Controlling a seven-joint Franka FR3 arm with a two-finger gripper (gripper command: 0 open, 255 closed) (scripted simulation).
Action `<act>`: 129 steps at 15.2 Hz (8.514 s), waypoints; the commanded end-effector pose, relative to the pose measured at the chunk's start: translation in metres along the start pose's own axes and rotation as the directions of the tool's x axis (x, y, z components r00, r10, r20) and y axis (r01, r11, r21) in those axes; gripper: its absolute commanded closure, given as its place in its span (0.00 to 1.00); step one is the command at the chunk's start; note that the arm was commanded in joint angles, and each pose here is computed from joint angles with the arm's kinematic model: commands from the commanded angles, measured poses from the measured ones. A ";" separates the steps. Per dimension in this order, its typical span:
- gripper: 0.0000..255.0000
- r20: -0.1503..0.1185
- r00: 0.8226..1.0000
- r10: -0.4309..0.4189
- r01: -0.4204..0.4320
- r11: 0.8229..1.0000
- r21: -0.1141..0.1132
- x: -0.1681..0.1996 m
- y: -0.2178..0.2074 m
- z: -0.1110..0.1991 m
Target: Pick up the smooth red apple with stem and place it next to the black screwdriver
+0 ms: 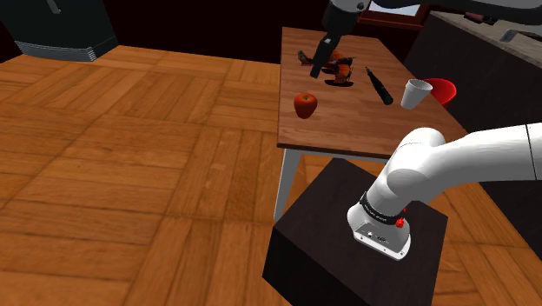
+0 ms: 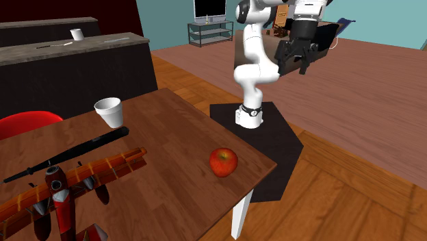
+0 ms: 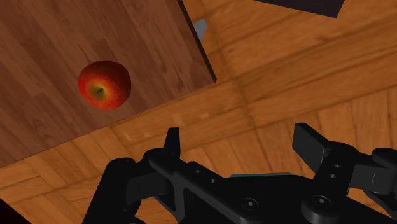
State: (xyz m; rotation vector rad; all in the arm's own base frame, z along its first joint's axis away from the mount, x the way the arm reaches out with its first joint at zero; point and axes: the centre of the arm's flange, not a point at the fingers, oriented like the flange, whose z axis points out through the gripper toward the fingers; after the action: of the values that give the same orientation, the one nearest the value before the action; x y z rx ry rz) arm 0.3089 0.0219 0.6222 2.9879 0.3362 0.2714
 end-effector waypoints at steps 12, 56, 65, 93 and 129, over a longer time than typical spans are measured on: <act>0.00 0.097 0.970 0.225 -0.227 0.974 0.012 0.058 0.105 0.096; 1.00 0.231 0.829 0.510 -0.522 0.853 -0.009 0.076 0.261 0.264; 1.00 0.231 0.829 0.510 -0.522 0.853 -0.009 0.084 0.268 0.217; 1.00 0.231 0.829 0.510 -0.522 0.853 -0.009 0.077 0.329 0.105; 1.00 0.231 0.829 0.510 -0.522 0.853 -0.009 -0.116 0.615 0.224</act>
State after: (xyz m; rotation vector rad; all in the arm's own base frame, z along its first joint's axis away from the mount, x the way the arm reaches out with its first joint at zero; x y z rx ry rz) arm 0.3691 -0.6221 0.4760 3.0593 -0.5118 -0.0397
